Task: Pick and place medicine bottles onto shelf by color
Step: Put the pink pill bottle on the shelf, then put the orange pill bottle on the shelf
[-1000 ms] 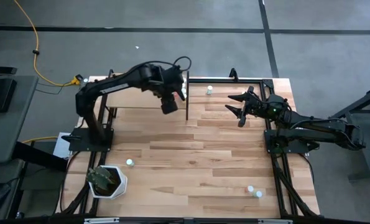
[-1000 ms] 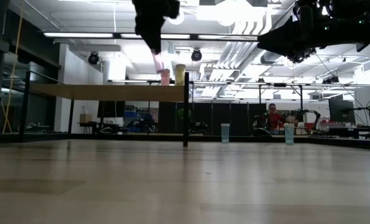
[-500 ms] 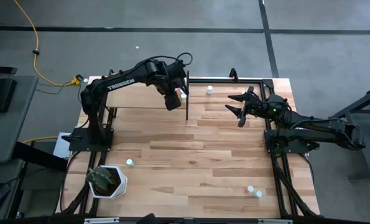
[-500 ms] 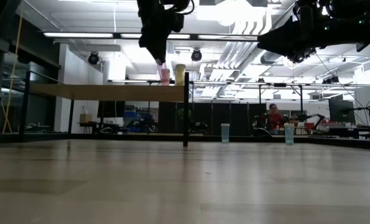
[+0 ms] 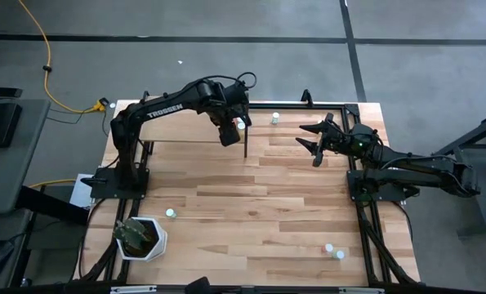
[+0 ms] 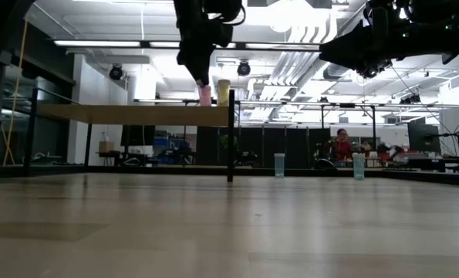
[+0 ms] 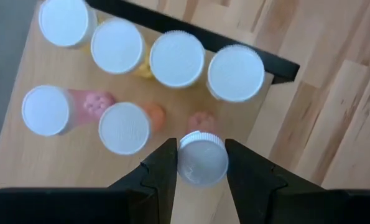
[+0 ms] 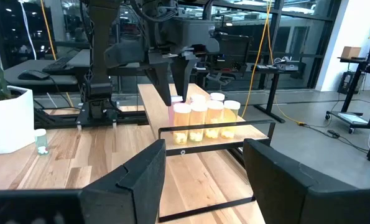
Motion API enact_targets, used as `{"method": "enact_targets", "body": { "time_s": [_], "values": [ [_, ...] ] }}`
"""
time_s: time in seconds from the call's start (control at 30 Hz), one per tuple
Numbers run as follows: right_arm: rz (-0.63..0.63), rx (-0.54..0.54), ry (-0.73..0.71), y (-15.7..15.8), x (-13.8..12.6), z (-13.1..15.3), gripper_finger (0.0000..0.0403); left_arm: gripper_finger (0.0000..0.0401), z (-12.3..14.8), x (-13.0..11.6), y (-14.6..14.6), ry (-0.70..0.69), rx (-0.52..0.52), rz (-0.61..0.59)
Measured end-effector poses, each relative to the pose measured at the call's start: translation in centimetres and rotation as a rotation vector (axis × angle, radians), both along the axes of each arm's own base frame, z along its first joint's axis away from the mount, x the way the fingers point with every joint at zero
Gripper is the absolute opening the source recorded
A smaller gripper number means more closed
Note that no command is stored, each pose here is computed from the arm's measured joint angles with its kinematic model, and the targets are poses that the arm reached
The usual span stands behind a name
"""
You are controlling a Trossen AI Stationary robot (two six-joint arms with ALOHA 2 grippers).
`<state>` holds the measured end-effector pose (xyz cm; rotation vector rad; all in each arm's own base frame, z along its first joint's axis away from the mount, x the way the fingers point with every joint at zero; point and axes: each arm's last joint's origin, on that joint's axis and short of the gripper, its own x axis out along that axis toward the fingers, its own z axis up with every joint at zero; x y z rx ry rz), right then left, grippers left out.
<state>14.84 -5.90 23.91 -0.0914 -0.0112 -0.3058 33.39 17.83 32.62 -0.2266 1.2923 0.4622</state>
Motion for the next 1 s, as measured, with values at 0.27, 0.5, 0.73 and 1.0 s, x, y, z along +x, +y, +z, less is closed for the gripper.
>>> {"method": "enact_targets", "body": {
  "time_s": [0.27, 0.5, 0.73, 1.0],
  "values": [
    [0.000, 0.001, 0.003, 0.00, 0.00, -0.03, 0.0206, 0.0113, -0.24, 0.49, 0.04, -0.012, 0.019, -0.013],
    [0.000, 0.001, 0.003, 0.00, 0.00, -0.03, 0.0206, 0.0130, -0.41, 0.60, 0.04, -0.010, 0.023, -0.022],
    [0.000, 0.001, 0.003, 0.00, 0.00, -0.03, 0.0206, 0.0167, -0.56, 0.68, 0.09, -0.008, 0.023, -0.022],
    [0.000, 0.001, 0.003, 0.00, 0.00, -0.04, 0.0206, 0.0193, -0.46, 0.63, 0.06, -0.011, 0.025, -0.022]
  ]
}}
